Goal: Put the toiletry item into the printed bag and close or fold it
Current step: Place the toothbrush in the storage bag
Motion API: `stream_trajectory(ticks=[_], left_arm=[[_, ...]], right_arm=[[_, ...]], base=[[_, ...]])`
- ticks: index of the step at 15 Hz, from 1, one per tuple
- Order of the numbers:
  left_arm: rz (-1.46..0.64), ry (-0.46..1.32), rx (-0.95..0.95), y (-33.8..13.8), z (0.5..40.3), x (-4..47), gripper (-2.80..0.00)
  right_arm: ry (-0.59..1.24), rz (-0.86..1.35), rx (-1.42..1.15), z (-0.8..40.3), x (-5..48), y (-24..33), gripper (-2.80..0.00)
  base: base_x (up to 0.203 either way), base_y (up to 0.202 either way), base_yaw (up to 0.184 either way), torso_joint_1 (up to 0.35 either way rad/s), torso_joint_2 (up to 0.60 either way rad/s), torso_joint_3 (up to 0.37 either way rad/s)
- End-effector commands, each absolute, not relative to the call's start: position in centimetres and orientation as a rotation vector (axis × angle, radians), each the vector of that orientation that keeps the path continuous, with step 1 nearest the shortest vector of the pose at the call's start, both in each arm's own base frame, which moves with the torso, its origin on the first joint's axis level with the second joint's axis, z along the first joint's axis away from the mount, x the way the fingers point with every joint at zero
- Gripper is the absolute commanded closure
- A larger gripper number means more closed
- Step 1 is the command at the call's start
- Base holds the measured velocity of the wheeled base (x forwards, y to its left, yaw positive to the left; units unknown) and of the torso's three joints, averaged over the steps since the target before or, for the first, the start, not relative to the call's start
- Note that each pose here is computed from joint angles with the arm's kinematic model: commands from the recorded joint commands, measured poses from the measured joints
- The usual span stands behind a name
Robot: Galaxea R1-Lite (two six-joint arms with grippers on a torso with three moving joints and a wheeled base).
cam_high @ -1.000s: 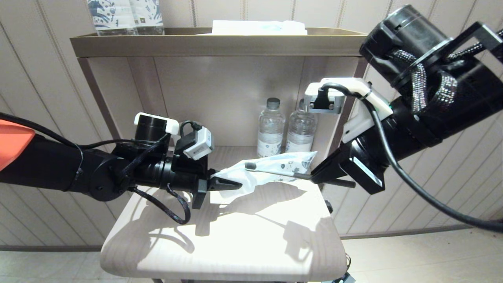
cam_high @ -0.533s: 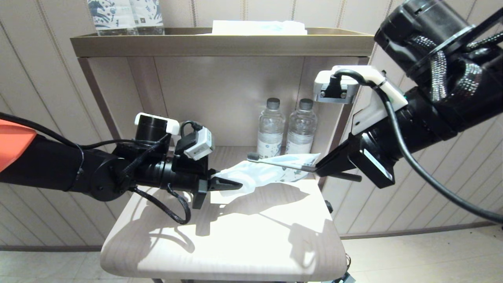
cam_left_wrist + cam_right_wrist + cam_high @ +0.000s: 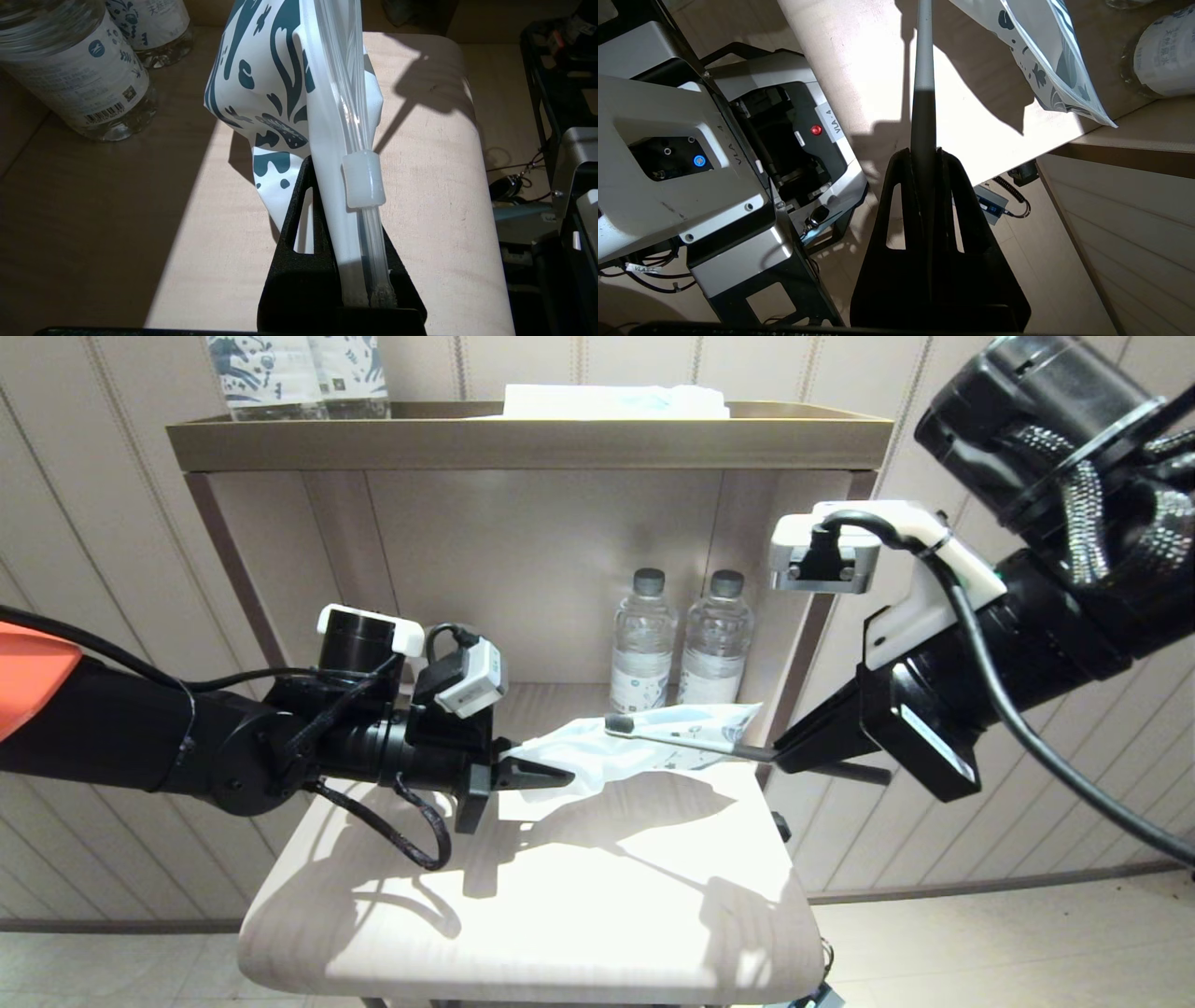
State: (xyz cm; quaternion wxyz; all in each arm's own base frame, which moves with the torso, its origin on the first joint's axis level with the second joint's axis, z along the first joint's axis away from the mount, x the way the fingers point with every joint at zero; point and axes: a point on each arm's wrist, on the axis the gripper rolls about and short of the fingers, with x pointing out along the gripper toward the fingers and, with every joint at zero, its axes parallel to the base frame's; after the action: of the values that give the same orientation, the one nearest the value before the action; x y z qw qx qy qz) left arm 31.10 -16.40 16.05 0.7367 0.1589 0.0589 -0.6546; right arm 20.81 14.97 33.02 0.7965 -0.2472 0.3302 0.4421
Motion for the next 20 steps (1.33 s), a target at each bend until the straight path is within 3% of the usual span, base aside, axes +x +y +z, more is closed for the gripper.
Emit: stream_trajectory(ticks=[1, 10, 20], left_arm=[[-1.442, 0.117, 0.354, -16.3, 16.2, 30.9, 0.00], [-1.447, 0.087, 0.383, -16.0, 16.6, 30.2, 0.00], [-1.463, 0.079, 0.381, -15.9, 16.7, 29.7, 0.00]], right_arm=[[0.737, 0.942, -0.543, 32.4, 21.4, 15.3, 0.00], [0.809, 0.910, -0.592, 31.6, 22.2, 16.0, 0.00], [0.768, 0.945, -0.609, 30.9, 23.1, 18.0, 0.00]], base=[[0.000, 0.000, 0.000, 0.000, 0.00, 0.000], [0.000, 0.000, 0.000, 0.000, 0.00, 0.000], [0.000, 0.000, 0.000, 0.000, 0.00, 0.000]])
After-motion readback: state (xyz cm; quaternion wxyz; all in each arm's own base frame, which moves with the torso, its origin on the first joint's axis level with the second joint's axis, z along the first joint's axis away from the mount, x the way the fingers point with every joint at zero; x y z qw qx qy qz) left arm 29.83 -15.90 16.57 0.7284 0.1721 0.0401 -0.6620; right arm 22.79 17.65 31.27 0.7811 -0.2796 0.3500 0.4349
